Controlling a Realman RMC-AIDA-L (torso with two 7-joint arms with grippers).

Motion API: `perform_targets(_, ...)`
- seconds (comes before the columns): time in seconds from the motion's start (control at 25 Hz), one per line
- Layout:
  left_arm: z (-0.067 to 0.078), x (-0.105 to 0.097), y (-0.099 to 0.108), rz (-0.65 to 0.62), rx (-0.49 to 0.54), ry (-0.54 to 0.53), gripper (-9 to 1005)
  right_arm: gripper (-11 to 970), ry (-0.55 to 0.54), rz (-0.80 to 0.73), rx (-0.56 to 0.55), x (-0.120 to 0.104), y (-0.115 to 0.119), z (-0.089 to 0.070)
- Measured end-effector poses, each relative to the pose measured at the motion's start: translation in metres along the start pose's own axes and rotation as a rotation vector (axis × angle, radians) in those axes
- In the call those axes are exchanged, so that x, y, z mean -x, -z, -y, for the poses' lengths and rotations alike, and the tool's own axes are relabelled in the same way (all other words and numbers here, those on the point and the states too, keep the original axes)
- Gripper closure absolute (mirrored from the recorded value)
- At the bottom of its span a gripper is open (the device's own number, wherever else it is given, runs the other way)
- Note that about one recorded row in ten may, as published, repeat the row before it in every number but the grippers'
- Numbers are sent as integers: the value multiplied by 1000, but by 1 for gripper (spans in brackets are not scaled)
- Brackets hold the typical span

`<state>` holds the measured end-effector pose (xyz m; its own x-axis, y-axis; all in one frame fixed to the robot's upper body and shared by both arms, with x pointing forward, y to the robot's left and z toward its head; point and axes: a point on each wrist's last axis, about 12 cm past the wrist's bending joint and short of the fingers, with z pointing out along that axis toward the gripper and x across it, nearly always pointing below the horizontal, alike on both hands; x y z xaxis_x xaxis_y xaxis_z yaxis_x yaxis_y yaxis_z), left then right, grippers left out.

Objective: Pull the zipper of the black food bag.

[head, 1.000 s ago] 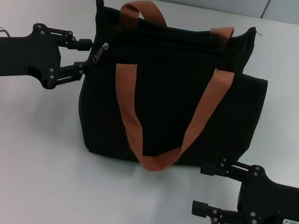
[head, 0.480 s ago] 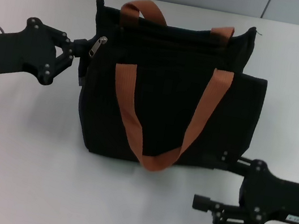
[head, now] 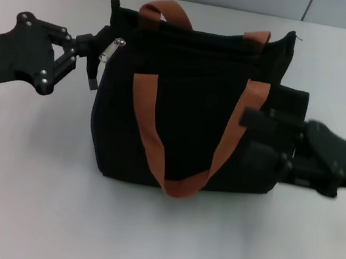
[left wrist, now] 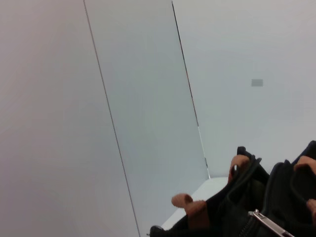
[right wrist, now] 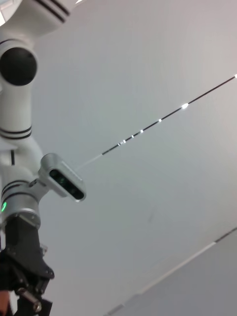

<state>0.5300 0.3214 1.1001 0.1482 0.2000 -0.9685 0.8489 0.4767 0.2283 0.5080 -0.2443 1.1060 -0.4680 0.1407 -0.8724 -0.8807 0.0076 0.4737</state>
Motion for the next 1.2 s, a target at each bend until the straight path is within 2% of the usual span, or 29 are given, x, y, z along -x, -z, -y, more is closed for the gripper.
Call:
perform_targets(0.28, 0, 3, -1, 12, 0, -26, 986, 157, -119, -72, 22, 43, -26, 20)
perform_targets(0.52, -1, 3, -1, 15, 11, -28, 986, 158, -175, -139, -48, 77, -51, 38)
perform_targets(0.64, -2, 3, -1, 15, 18, -29, 986, 161, -212, -201, -76, 91, -70, 46)
perform_targets(0.72, -2, 3, -1, 16, 18, -29, 986, 163, -228, -246, -85, 98, -83, 49)
perform_targets(0.8, -2, 3, -1, 17, 19, -30, 986, 217, -250, -297, -92, 106, -96, 50)
perform_targets(0.92, -3, 4, -2, 19, 17, -32, 986, 241, -286, -348, -106, 115, -112, 51)
perform_targets(1.12, -4, 5, -4, 22, 16, -31, 986, 264, -354, -435, -152, 121, -138, 53)
perform_targets(1.2, -4, 5, -4, 22, 16, -33, 986, 265, -354, -443, -155, 121, -140, 53)
